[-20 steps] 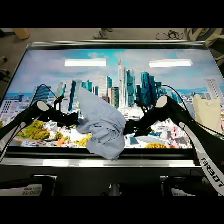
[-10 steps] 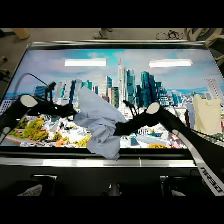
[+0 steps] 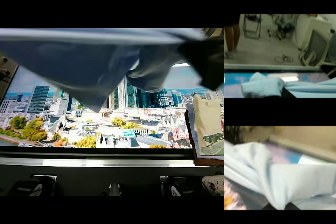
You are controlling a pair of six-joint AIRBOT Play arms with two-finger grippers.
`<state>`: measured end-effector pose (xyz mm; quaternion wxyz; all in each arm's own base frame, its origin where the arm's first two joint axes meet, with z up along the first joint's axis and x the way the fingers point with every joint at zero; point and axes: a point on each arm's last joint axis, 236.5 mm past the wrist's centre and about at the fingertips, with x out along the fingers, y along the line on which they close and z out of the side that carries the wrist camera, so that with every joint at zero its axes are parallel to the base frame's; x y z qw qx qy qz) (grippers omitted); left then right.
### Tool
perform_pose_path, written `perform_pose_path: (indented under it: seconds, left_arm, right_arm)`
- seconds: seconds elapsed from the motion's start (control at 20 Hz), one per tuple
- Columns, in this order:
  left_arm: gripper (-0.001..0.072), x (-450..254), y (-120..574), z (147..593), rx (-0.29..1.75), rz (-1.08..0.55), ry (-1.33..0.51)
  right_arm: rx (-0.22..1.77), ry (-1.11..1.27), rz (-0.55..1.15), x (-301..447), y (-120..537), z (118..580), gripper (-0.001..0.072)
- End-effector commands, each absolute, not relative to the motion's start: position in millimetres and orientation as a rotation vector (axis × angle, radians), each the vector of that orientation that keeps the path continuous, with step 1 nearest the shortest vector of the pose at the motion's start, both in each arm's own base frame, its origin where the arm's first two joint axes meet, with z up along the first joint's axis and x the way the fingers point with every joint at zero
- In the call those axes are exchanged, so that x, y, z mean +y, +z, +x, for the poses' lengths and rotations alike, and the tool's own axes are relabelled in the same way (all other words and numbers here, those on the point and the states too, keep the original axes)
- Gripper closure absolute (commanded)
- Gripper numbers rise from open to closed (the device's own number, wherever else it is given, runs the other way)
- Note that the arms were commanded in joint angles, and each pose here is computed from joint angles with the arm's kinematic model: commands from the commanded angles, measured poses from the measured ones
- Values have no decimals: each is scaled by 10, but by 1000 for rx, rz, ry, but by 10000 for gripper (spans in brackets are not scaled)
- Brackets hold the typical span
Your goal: Fold the shirts.
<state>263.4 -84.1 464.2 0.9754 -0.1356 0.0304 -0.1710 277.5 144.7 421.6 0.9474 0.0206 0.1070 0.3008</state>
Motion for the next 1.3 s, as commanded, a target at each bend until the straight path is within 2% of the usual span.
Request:
perform_pose_path:
  seconds: [0.0,0.1,0.2,0.3,0.4,0.45,0.55,0.7,0.75,0.8,0.85,1.0,1.05,1.15,1.25]
  left_arm:
    - [683,-684,4935,2011,-15,-285,-309]
    - [683,-580,4683,2168,73,-244,-246]
    - [683,-438,4326,2492,173,-207,-164]
    - [682,-411,3685,2922,345,-191,-121]
    - [682,-443,2740,3319,579,-188,-96]
    - [682,-452,2277,3486,671,-179,-86]
    - [681,-473,1458,3813,775,-178,-71]
    - [681,-655,550,4041,927,-281,-81]
    - [681,-719,370,4073,974,-316,-86]
    - [681,-752,286,4106,988,-330,-92]
    - [681,-757,276,4132,984,-316,-101]
    - [681,-725,467,4161,944,-208,-157]
    - [681,-731,530,4145,941,-192,-169]
    - [681,-735,599,4120,932,-183,-175]
    - [681,-744,615,4097,935,-184,-178]
  right_arm:
    - [65,520,72,1191,4767,2216,682]
    - [259,504,83,1178,4329,2315,682]
    - [643,470,72,1111,3476,2446,682]
    - [1057,477,79,1100,2559,2480,682]
    - [1292,474,136,1145,1728,2634,682]
    - [1337,463,161,1165,1276,2786,682]
    - [1305,385,246,1186,479,3249,682]
    - [1255,265,356,1156,-239,3781,679]
    - [1268,255,432,1238,-330,3863,557]
    - [1286,283,476,1342,-319,3887,255]
    - [1312,342,470,1432,-205,3840,35]
    - [1444,417,283,1292,301,3398,33]
    - [1470,401,273,1240,419,3229,40]
    - [1523,389,328,1272,317,2847,45]
    - [1633,329,453,1325,-249,2356,98]
